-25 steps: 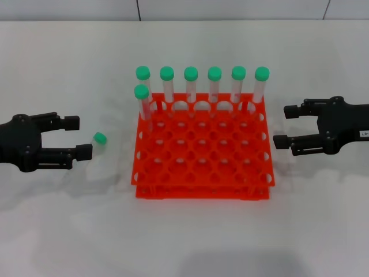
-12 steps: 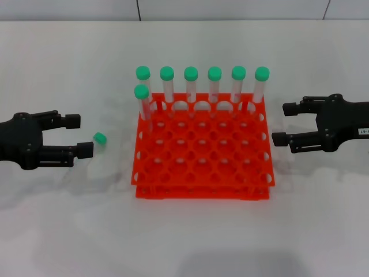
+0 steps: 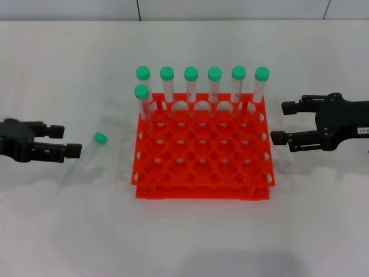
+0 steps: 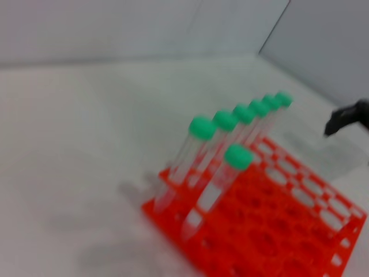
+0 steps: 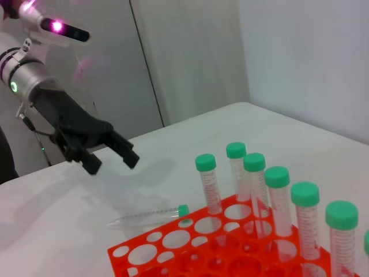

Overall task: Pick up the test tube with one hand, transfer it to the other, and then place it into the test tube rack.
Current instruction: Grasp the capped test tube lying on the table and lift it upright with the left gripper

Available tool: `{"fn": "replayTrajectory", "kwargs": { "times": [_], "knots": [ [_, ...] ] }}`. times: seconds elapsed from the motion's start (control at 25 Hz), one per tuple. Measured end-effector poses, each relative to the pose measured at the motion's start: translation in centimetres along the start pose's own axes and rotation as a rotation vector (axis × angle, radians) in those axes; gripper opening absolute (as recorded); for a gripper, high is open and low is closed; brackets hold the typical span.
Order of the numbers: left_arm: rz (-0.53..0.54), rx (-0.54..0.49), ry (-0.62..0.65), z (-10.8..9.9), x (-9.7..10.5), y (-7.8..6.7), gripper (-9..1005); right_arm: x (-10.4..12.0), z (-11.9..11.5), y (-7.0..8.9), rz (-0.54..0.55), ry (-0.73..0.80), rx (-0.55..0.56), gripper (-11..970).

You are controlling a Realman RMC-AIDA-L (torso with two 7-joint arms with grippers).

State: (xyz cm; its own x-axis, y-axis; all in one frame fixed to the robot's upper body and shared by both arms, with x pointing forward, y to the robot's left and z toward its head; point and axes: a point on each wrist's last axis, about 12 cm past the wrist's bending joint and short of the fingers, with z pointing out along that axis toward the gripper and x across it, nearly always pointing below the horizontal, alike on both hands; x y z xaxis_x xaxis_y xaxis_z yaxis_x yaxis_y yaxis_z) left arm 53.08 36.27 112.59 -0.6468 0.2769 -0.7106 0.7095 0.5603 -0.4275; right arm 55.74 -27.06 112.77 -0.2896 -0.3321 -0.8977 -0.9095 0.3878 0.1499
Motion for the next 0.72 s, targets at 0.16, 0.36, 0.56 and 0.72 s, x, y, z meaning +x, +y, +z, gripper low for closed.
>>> {"fn": "replayTrajectory", "kwargs": {
  "times": [0.16,0.36,0.56,0.72],
  "knots": [
    [-0.037,-0.040,0.093,0.2,-0.4,0.6,889,-0.1,0.0,0.0,-0.001,-0.003,-0.001,799],
    [-0.066,-0.106,0.231,0.4,-0.8,1.3,889,-0.4,0.2,0.0,0.000,-0.021,-0.006,798],
    [-0.070,-0.159,0.318,0.4,-1.4,1.9,888,-0.7,0.3,0.0,-0.002,-0.037,-0.010,798],
    [-0.063,-0.183,0.346,0.4,-1.9,2.1,888,-1.0,0.5,0.0,-0.006,-0.040,-0.012,798]
  ]
}}
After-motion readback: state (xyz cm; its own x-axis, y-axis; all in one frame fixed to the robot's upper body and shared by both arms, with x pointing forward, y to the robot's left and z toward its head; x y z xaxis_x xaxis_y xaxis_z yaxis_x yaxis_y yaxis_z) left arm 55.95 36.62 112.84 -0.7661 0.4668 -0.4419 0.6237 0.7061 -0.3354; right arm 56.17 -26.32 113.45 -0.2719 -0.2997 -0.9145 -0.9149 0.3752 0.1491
